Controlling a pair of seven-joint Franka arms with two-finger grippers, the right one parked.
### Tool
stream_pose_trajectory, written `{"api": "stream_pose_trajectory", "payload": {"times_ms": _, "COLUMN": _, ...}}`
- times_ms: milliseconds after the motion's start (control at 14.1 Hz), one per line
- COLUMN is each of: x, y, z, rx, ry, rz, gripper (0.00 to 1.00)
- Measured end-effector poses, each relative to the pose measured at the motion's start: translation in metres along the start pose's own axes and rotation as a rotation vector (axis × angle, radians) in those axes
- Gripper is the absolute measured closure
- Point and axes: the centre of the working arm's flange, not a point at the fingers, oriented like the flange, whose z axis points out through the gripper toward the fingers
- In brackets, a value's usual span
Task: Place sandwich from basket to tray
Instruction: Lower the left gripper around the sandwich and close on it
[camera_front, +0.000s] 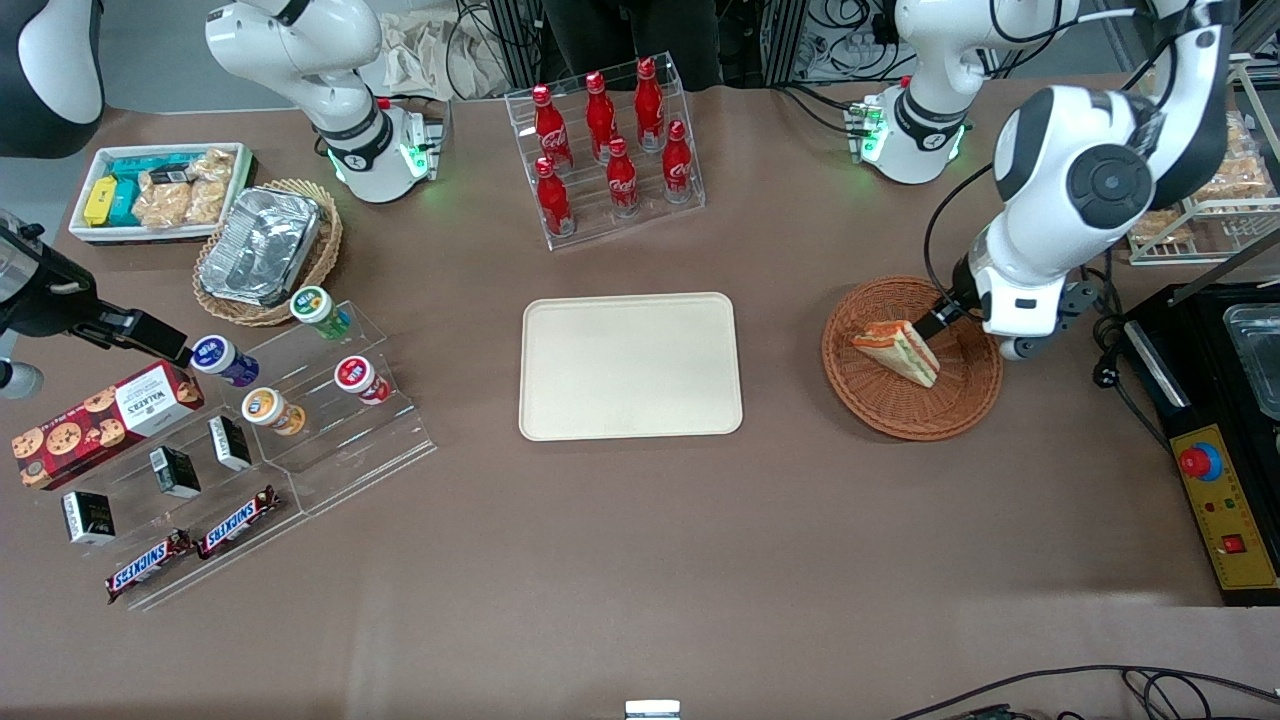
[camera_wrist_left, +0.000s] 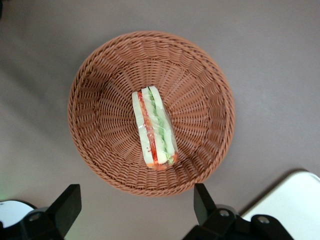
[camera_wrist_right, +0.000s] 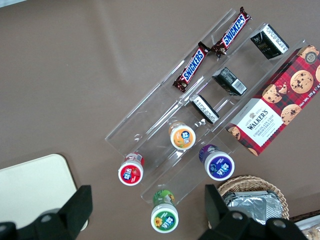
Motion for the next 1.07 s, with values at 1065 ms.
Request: {"api": "stream_pose_trajectory", "payload": {"times_ms": 1065, "x": -0.004, "y": -0.006, "z": 0.1, "rx": -0.06, "ry": 0.031, "rz": -0.115, "gripper": 0.0}}
